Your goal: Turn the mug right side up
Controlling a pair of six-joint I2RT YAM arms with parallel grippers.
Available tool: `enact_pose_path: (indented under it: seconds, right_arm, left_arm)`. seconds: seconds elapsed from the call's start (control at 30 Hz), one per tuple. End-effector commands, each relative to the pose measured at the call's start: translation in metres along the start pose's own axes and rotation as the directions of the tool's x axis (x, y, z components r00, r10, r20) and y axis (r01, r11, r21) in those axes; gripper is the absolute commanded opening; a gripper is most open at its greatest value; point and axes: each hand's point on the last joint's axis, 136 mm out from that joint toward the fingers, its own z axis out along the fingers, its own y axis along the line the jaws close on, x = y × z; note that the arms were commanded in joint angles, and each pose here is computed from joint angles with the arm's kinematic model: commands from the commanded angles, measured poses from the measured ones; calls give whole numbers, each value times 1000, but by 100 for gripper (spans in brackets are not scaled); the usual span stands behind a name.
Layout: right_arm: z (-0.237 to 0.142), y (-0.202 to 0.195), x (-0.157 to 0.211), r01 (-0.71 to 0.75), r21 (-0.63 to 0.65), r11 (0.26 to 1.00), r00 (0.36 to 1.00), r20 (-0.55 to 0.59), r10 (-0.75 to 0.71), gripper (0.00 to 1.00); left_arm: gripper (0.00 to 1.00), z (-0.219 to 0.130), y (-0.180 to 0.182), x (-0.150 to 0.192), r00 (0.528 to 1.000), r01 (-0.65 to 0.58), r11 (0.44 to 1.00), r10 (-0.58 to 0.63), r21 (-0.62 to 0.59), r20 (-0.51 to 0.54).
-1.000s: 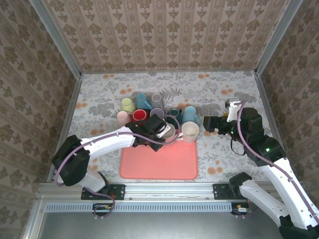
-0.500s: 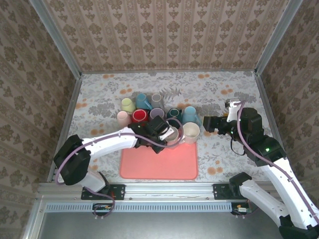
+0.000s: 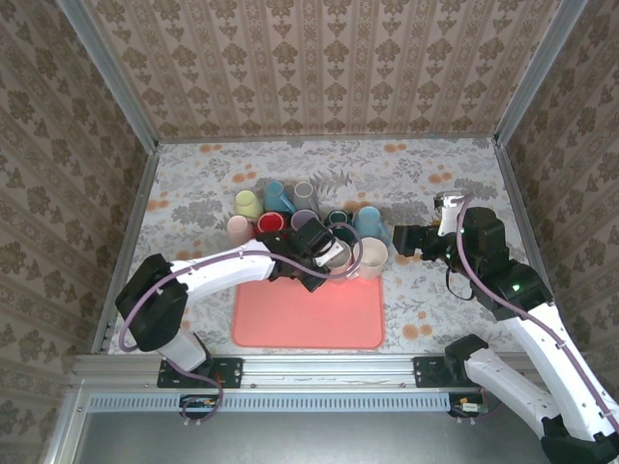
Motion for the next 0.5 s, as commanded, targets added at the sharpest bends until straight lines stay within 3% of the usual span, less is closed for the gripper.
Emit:
enact_pose_path:
  seconds: [0.0, 0.47]
  right_arm:
    - [0, 4, -2, 6, -22, 1000, 1000, 9, -5, 95]
    - [4, 6, 0, -9, -32, 999, 1000, 5, 10, 95]
  left_arm:
    - [3, -3, -2, -19, 999, -12, 1000, 11, 21, 53]
    - [18, 2, 16, -18, 998, 50, 998, -49, -26, 43]
